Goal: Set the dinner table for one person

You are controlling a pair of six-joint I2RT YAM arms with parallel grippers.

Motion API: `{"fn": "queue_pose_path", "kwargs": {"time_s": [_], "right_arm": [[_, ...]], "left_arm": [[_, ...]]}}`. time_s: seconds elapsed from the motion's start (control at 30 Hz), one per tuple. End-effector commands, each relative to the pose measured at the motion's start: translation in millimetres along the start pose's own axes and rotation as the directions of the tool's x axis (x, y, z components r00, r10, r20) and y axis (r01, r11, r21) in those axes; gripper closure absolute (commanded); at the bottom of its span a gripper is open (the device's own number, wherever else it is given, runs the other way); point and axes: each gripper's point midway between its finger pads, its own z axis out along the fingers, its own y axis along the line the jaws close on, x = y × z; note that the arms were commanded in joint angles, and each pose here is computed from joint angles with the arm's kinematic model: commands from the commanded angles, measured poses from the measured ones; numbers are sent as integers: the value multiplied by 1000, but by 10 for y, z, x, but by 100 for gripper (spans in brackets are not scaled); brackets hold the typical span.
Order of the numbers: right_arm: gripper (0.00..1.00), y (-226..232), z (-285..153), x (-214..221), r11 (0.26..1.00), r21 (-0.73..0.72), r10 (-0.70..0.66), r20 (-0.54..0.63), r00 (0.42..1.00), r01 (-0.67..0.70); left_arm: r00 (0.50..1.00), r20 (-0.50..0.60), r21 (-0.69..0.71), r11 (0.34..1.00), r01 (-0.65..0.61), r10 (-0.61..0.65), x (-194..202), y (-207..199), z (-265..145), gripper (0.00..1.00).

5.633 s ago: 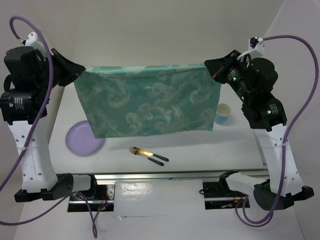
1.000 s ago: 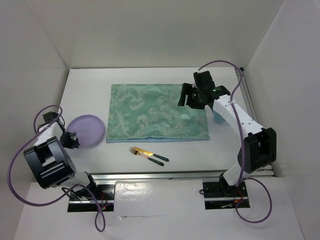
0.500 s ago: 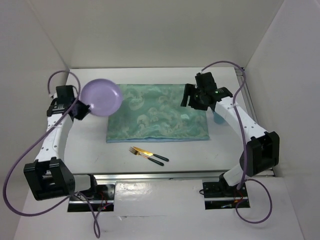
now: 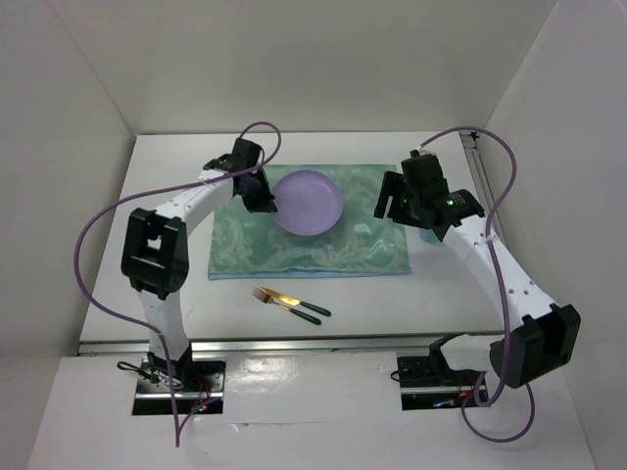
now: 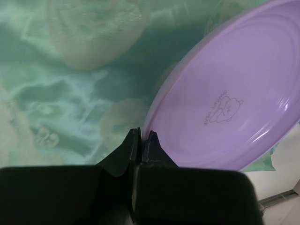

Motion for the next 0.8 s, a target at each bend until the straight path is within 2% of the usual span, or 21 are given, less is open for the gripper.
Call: {"fn": "queue_pose_path", "kwargs": {"time_s": [0.0, 0.23, 0.27, 0.37, 0.77], "right_arm": [[20, -225, -88, 112, 997, 71, 20, -14, 1000, -19], [20, -445, -151, 177, 991, 121, 59, -17, 998, -57], [15, -445, -151, 177, 991, 121, 59, -16, 998, -57], [13, -516, -169, 227, 989, 135, 71, -34, 997, -66], [13, -665, -201, 173, 983, 165, 88, -19, 996, -84]], "left_arm": [[998, 4, 80, 995, -62, 62, -72, -380, 52, 100], [996, -54, 40, 997, -65, 67, 105, -415, 469, 100], [996, -53, 24, 997, -75, 76, 108, -372, 510, 100], [994, -78, 5, 997, -81, 82, 151, -317, 626, 100], [998, -54, -99, 994, -38, 33, 145, -131, 573, 100]]}}
